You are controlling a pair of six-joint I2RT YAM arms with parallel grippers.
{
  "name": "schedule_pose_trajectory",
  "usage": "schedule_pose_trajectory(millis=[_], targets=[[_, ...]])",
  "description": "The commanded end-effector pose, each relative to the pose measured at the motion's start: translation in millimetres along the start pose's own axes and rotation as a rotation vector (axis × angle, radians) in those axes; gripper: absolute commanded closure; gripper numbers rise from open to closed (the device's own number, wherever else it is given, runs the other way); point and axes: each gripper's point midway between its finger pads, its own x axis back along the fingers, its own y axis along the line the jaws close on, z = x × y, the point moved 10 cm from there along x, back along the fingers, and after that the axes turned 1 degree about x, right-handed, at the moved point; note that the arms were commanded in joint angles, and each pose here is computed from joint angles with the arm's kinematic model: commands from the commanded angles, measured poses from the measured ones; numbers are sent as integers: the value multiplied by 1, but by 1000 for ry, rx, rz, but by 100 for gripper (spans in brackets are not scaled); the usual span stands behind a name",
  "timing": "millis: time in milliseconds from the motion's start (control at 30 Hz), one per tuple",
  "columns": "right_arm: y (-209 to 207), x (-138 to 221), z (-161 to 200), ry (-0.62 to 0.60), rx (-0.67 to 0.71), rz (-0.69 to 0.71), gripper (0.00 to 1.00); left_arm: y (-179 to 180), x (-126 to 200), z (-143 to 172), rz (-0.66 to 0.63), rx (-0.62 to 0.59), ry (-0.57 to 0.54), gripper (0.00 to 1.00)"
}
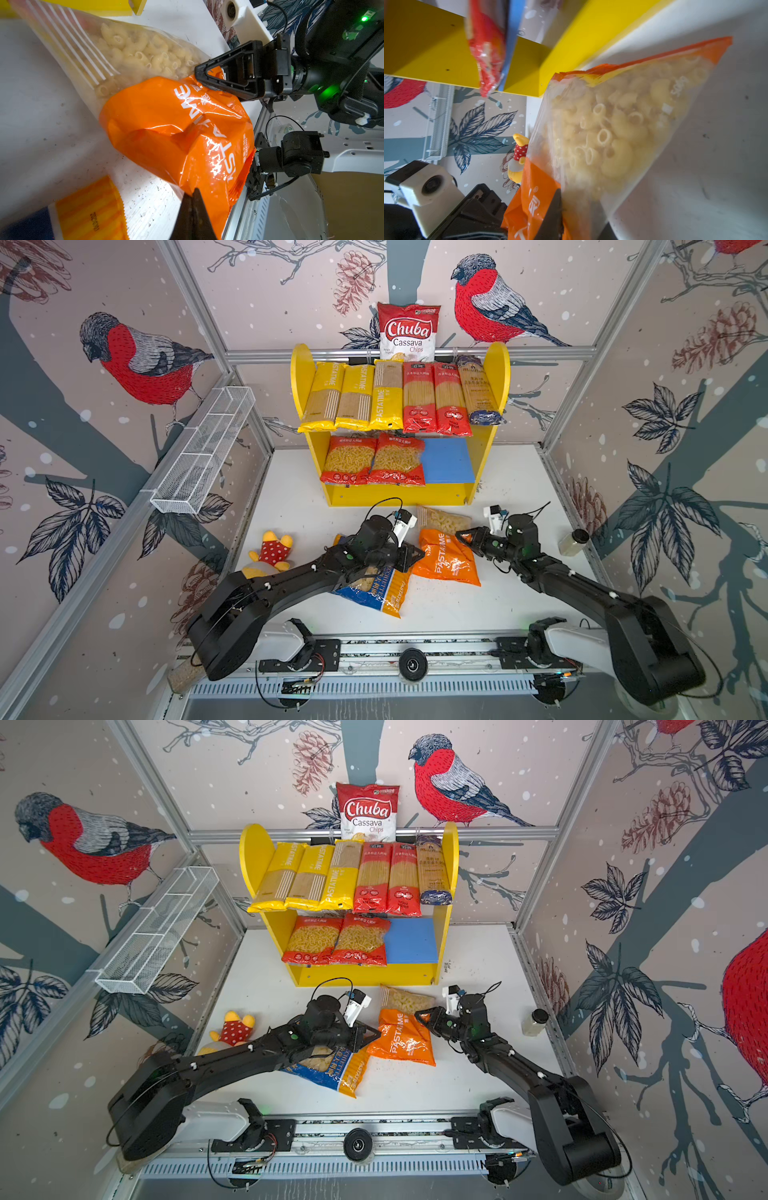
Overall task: Arrange pasta packages on shelves
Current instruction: Pick up the pasta bag from the center of the table, then place the pasta bag on the shelf.
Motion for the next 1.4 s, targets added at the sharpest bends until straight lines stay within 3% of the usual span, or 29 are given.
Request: schedule_pose_trajectory(millis=[0,300,533,900,1033,1200,1267,1367], targets=[[19,12,-8,-66,76,-65,100,-13,9,-7,28,-98,-58,100],[73,50,-34,-251,194,-181,100,-39,39,-27,73,-209,-207,100],[101,53,-60,-310,260,-221,100,-46,52,-43,11,-263,-330,100],[134,54,-88,-365,302,-326,100,-51,52,-63,9,-293,-368,100],[140,56,-89,-371,312,-339,100,-48,51,-61,28,-270,-372,100],[146,56,-86,-344,336,-369,100,-24,55,-57,91,-122,-407,99],[153,59,-85,-350,371,-384,100,-18,57,-54,137,-63,-419,85],[163,62,-84,-363,416,-420,100,-13,59,-49,216,-9,-435,53]])
